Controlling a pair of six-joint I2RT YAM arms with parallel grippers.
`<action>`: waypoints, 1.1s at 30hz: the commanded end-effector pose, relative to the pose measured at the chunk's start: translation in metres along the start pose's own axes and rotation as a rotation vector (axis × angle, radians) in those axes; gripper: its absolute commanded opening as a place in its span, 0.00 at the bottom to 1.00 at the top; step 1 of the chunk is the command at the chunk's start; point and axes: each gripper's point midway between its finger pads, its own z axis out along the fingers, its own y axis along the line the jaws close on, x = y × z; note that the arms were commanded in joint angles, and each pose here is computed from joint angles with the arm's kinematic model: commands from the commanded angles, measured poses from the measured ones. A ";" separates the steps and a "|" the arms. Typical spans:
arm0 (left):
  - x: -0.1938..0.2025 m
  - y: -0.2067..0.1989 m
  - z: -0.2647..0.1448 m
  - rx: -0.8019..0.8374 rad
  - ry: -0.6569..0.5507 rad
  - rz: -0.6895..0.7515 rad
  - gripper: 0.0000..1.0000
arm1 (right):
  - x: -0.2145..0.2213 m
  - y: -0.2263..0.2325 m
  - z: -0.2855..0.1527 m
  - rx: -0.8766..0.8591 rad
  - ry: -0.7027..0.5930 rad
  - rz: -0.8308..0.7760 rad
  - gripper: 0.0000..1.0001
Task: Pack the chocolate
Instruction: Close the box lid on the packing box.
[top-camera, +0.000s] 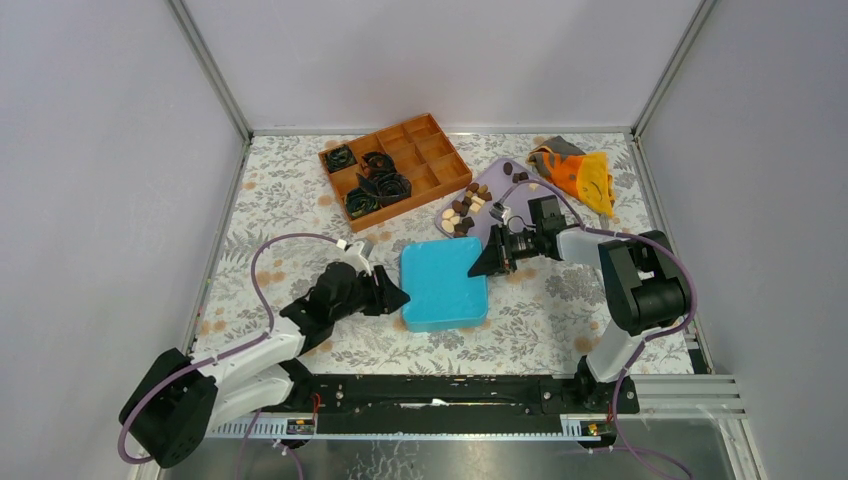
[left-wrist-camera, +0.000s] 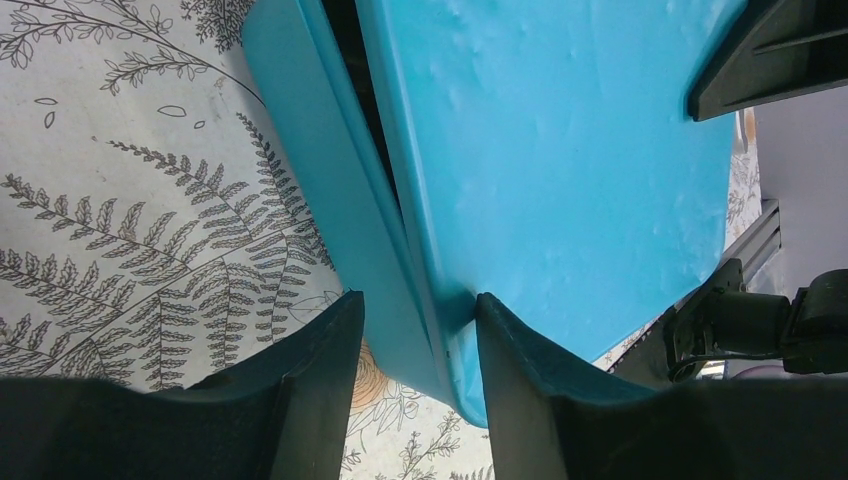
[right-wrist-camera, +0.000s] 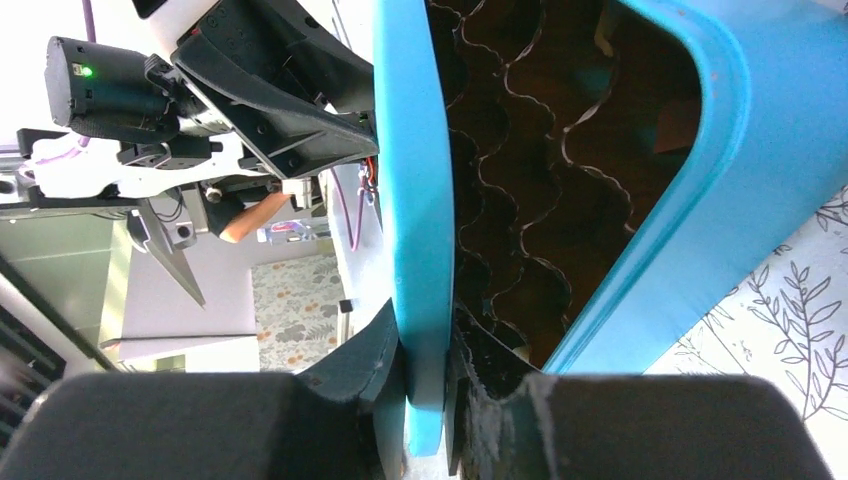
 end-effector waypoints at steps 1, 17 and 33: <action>-0.022 -0.014 0.003 0.047 -0.062 0.035 0.51 | -0.011 0.009 0.000 0.031 -0.009 -0.084 0.24; -0.026 -0.011 0.012 0.032 -0.048 0.047 0.50 | -0.018 0.010 -0.013 0.159 -0.023 -0.210 0.40; -0.027 -0.014 0.021 0.037 -0.013 0.063 0.49 | -0.028 -0.003 -0.043 0.419 -0.007 -0.438 0.46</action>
